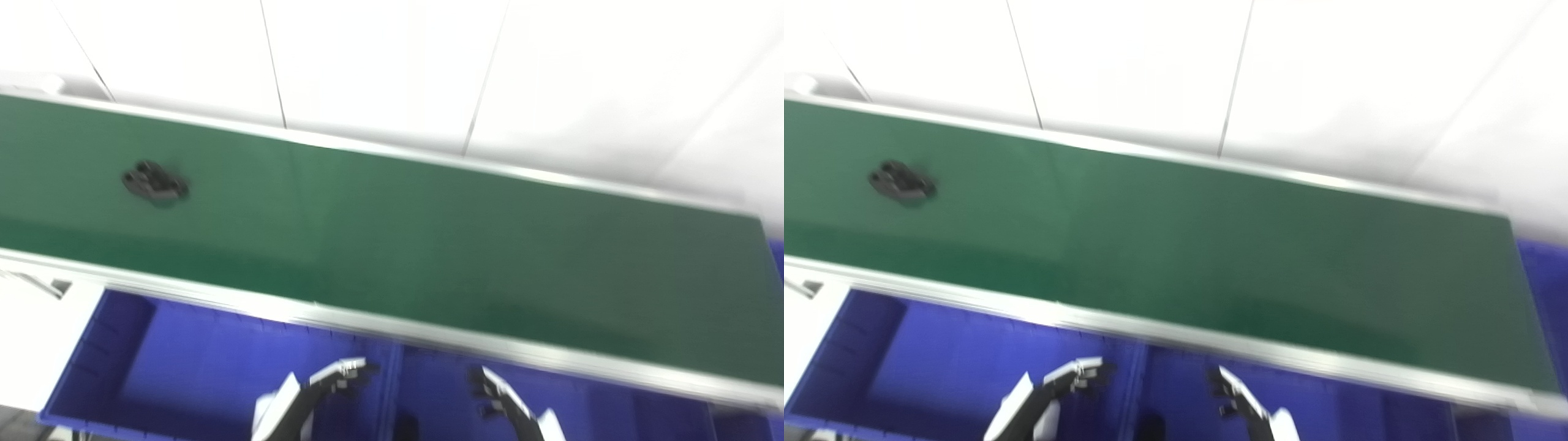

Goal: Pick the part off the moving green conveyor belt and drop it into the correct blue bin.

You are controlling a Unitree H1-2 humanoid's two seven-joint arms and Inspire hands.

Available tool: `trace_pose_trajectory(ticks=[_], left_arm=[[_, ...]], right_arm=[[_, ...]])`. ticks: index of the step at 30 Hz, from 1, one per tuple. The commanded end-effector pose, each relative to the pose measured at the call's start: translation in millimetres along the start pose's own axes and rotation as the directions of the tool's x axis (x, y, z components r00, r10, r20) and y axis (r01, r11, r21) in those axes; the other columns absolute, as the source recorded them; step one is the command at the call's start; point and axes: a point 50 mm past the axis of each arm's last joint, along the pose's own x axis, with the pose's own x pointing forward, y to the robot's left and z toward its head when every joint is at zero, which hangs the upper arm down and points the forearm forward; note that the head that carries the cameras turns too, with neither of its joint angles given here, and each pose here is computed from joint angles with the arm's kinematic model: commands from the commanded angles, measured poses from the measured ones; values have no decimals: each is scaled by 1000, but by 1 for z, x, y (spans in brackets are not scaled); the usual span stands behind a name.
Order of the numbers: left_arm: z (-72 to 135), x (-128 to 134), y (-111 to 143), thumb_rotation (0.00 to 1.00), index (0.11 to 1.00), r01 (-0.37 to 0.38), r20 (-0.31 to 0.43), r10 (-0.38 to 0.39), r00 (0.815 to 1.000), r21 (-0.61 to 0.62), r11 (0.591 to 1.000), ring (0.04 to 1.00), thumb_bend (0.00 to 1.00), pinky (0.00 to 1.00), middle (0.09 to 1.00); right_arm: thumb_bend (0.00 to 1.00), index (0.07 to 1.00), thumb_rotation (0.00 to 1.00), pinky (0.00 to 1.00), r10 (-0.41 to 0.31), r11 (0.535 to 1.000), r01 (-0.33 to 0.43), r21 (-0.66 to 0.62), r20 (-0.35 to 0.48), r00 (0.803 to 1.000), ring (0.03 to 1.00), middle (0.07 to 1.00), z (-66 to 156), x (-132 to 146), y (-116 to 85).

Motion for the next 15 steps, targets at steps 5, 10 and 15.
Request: trace_pose_trajectory(ticks=[5,10,15], left_arm=[[5,-1,7,290,753,-39,54,38,998,13,999,755,796,687,795],[4,-1,9,280,756,-51,62,49,997,31,998,761,790,698,795],[1,1,9,280,761,-29,55,28,998,28,999,770,789,702,805]], right_arm=[[671,836,182,600,-31,999,29,20,61,998,731,805,4,-1,-2],[668,839,198,605,-33,999,32,23,54,998,740,809,2,-2,-2],[675,843,221,611,-35,999,34,24,52,998,750,811,1,0,0]])
